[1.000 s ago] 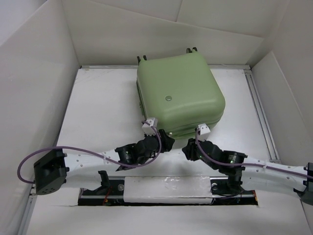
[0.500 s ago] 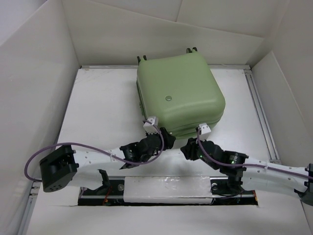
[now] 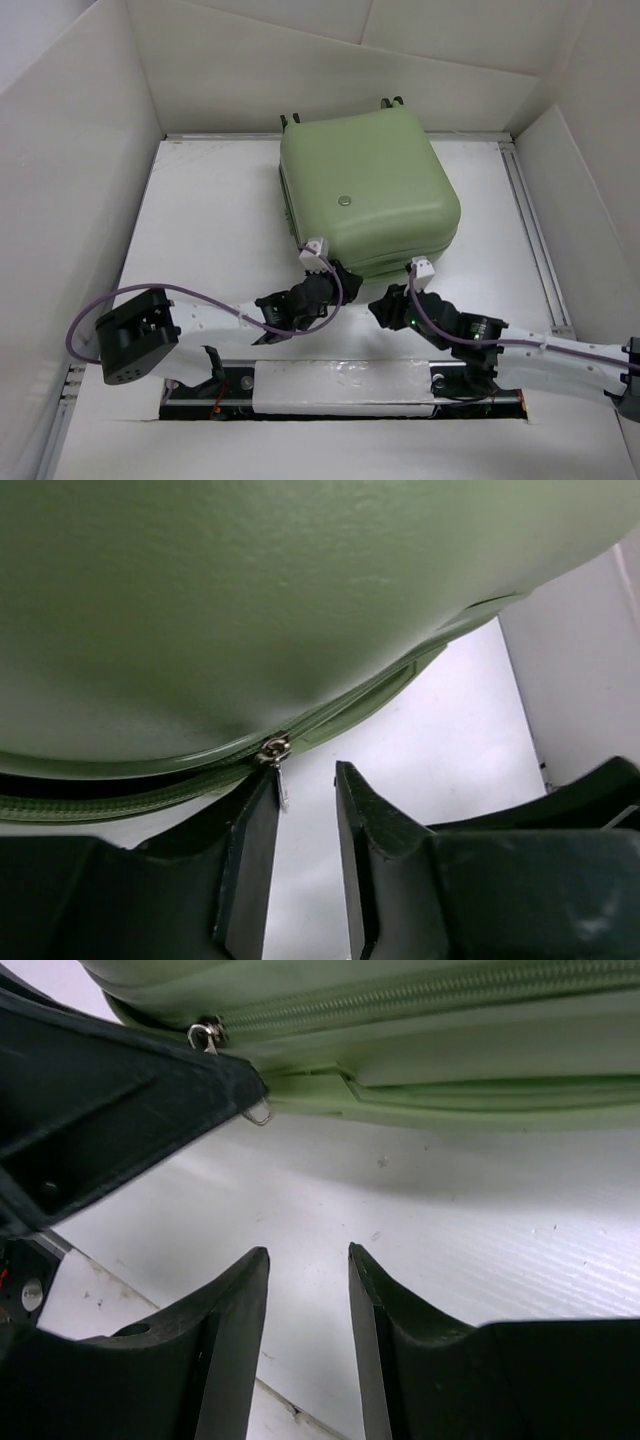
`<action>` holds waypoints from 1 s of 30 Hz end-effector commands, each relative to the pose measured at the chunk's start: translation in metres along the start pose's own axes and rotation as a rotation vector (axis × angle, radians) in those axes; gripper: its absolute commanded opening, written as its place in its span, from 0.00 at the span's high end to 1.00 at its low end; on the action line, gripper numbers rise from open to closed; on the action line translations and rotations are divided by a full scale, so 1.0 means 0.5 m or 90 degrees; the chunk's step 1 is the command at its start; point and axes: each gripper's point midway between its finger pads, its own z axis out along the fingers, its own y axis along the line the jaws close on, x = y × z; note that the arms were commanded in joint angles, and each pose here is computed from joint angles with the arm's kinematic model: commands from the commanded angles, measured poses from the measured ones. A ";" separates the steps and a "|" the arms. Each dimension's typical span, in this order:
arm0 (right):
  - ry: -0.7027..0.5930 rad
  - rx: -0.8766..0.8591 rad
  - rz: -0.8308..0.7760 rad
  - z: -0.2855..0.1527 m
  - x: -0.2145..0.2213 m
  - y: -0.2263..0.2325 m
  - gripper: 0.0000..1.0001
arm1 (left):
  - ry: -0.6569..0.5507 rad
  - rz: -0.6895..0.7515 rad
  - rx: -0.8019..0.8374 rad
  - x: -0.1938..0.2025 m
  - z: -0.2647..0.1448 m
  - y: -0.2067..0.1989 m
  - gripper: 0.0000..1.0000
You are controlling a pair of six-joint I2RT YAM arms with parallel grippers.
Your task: Pack the luggage
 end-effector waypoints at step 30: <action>-0.155 0.199 0.189 0.050 -0.122 -0.117 0.19 | -0.060 -0.062 0.049 -0.034 -0.045 0.037 1.00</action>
